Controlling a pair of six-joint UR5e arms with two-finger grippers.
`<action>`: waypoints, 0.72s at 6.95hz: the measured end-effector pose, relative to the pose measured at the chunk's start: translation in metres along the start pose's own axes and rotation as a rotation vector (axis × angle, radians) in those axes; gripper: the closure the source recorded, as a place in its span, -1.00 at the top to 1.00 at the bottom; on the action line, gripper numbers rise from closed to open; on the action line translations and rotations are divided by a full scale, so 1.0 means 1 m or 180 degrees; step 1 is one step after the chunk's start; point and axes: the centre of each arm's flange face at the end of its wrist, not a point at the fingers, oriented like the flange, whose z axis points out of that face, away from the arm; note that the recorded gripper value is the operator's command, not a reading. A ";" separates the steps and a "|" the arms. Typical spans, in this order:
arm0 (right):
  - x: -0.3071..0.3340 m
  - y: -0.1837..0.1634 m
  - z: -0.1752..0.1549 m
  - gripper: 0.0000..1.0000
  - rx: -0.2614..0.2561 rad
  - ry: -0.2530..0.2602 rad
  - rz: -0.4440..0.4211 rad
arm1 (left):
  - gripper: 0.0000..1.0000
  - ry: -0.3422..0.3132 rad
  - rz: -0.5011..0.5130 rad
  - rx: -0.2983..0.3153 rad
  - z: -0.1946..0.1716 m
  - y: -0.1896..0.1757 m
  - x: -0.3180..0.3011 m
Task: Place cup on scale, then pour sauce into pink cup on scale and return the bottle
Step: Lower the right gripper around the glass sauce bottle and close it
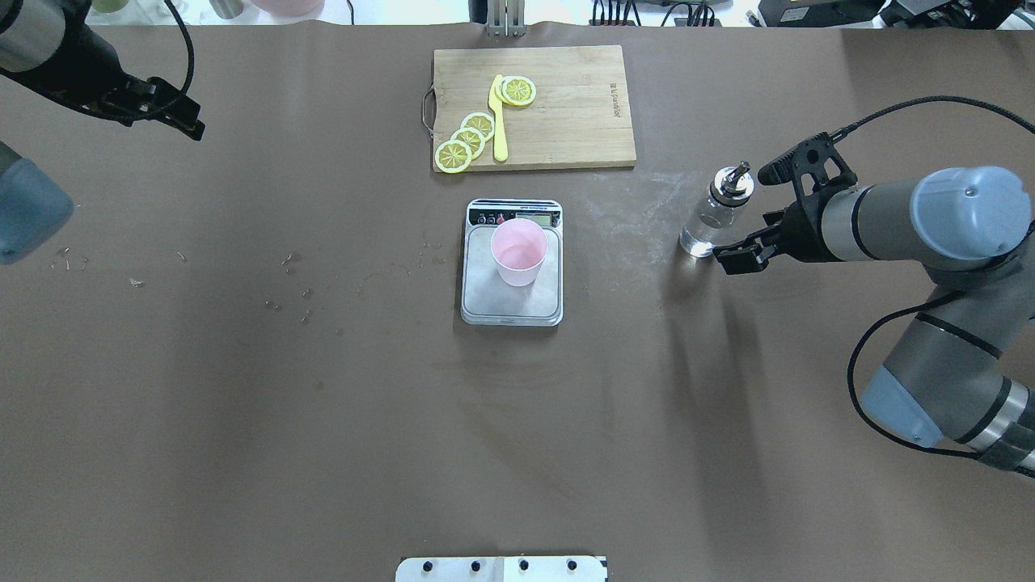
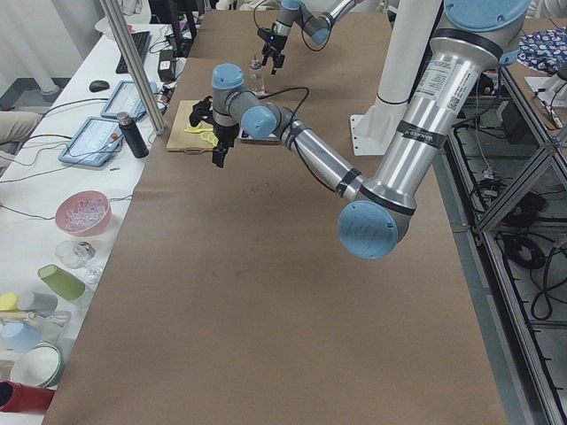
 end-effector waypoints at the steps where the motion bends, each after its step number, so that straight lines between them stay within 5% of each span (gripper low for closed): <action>1: 0.002 -0.001 0.000 1.00 0.0031 0.0054 -0.0002 | 0.94 -0.0003 -0.0004 -0.0008 -0.002 0.001 0.002; 5: 0.004 -0.014 0.005 1.00 0.0169 0.0220 -0.0001 | 0.93 -0.0002 -0.0004 -0.0009 -0.007 0.001 0.007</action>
